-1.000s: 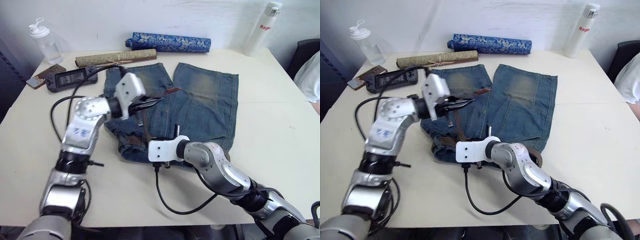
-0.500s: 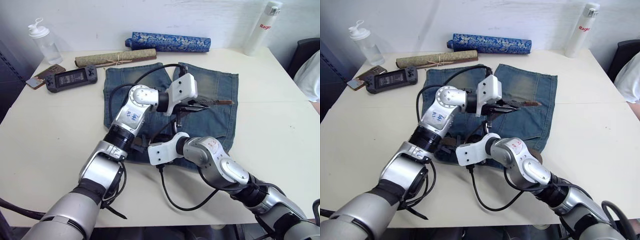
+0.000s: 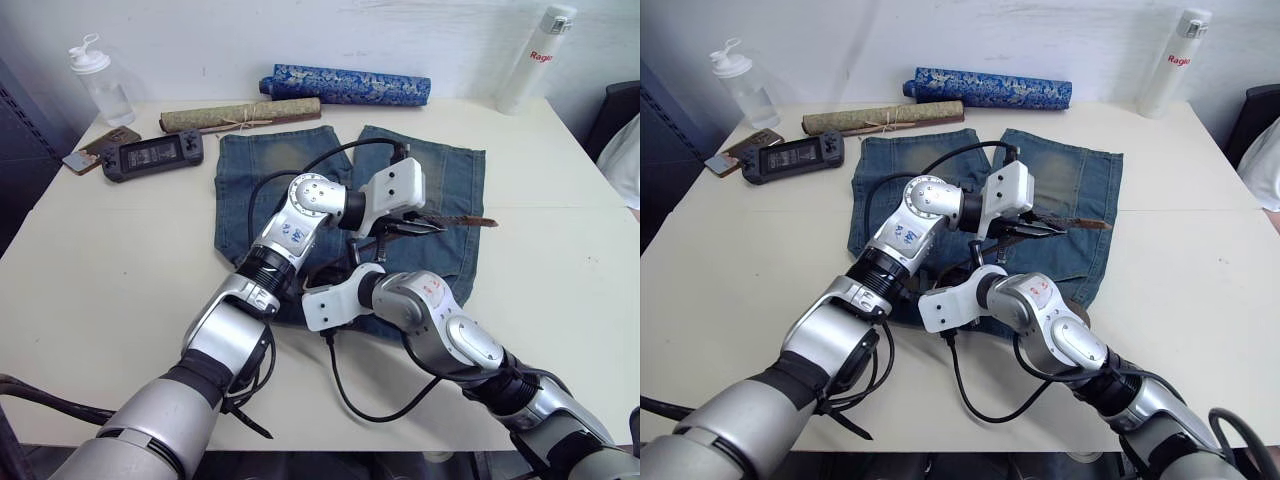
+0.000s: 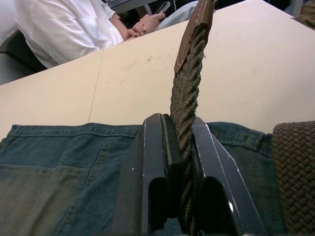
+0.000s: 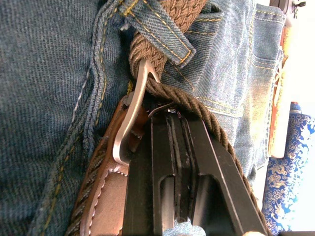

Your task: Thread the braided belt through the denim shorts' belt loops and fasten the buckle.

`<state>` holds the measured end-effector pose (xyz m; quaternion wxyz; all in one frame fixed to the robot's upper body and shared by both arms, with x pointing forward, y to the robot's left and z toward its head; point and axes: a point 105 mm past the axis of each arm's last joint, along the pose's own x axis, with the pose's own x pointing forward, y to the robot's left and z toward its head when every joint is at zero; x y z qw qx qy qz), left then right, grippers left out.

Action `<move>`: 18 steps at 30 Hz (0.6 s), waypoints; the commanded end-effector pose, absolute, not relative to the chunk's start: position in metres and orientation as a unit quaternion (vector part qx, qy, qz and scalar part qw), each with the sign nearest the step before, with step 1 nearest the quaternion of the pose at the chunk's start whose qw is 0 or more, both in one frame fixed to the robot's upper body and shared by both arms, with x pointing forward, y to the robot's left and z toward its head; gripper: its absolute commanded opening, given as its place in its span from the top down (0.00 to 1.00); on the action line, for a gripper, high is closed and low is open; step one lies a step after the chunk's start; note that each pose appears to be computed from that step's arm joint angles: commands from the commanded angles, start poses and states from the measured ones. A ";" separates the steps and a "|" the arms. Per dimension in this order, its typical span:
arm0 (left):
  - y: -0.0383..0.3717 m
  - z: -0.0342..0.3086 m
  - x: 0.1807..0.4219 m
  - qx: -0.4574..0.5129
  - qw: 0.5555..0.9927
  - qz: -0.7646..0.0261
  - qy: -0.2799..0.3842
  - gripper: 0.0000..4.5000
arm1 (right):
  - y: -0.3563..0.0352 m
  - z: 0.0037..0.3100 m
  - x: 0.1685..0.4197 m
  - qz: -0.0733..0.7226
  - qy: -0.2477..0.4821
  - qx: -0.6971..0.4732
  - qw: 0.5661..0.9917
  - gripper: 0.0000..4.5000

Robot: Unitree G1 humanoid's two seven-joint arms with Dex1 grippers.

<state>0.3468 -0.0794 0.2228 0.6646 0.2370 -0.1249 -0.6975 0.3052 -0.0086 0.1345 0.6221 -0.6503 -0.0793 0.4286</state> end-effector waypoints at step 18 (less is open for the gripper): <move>-0.075 0.282 0.353 0.242 0.688 -0.646 -0.225 1.00 | 0.007 0.083 0.279 0.524 -0.022 -0.611 0.593 0.98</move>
